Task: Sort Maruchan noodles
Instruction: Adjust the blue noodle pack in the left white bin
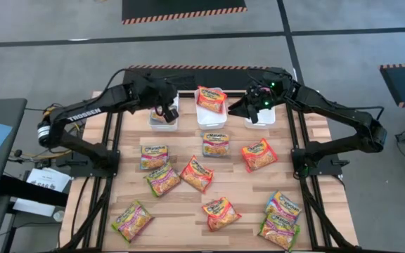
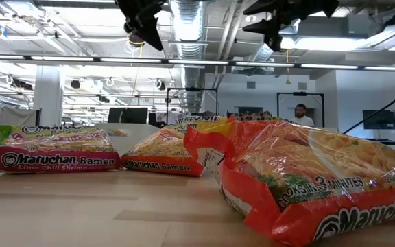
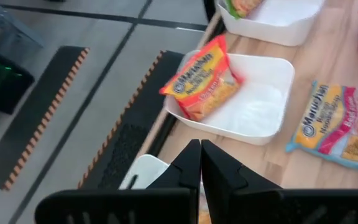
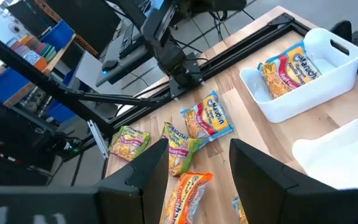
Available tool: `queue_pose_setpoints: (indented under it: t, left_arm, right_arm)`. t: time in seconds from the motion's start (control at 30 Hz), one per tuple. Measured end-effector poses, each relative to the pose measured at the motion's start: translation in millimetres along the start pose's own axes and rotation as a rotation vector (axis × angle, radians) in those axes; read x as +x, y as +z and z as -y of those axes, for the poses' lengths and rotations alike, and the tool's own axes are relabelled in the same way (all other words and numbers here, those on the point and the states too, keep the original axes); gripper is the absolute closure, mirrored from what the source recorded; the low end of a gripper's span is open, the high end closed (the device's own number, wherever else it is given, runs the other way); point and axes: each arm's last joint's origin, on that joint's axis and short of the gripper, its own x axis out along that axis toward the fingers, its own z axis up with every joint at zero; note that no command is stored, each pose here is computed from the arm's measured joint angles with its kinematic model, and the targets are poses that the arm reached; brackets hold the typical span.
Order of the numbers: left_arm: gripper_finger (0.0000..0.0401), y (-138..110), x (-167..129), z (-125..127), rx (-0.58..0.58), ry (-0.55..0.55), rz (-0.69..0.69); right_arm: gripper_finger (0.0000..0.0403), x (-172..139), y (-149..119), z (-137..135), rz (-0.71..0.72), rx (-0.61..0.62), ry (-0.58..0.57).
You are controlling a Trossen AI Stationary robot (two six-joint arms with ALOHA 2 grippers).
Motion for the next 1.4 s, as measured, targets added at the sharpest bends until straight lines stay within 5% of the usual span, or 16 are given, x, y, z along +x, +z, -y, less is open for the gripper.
queue_pose_setpoints:
  t: [0.43,0.67,0.9,1.13,1.4]
  left_arm:
    - [0.0392,16.0,-46.3,-40.6,-0.11,0.096,0.18]
    - [0.0327,21.8,-54.0,-77.2,-0.201,0.06,0.254]
    - [0.0262,26.7,-55.9,-115.8,-0.356,0.193,0.411]
    - [0.0263,15.8,-53.3,-133.4,-0.435,0.03,0.415]
    - [0.0269,5.2,-48.9,-128.9,-0.456,-0.018,0.294]
  right_arm:
    - [0.0206,2.0,13.6,-12.5,0.134,-0.163,0.075]
    - [0.0204,2.0,13.5,-12.4,0.133,-0.163,0.075]
    - [0.0204,2.1,12.9,-12.1,0.128,-0.158,0.073]
    - [0.0204,4.1,13.4,-10.9,0.131,-0.16,0.074]
    - [0.0204,29.4,19.7,7.9,0.175,-0.08,0.094]
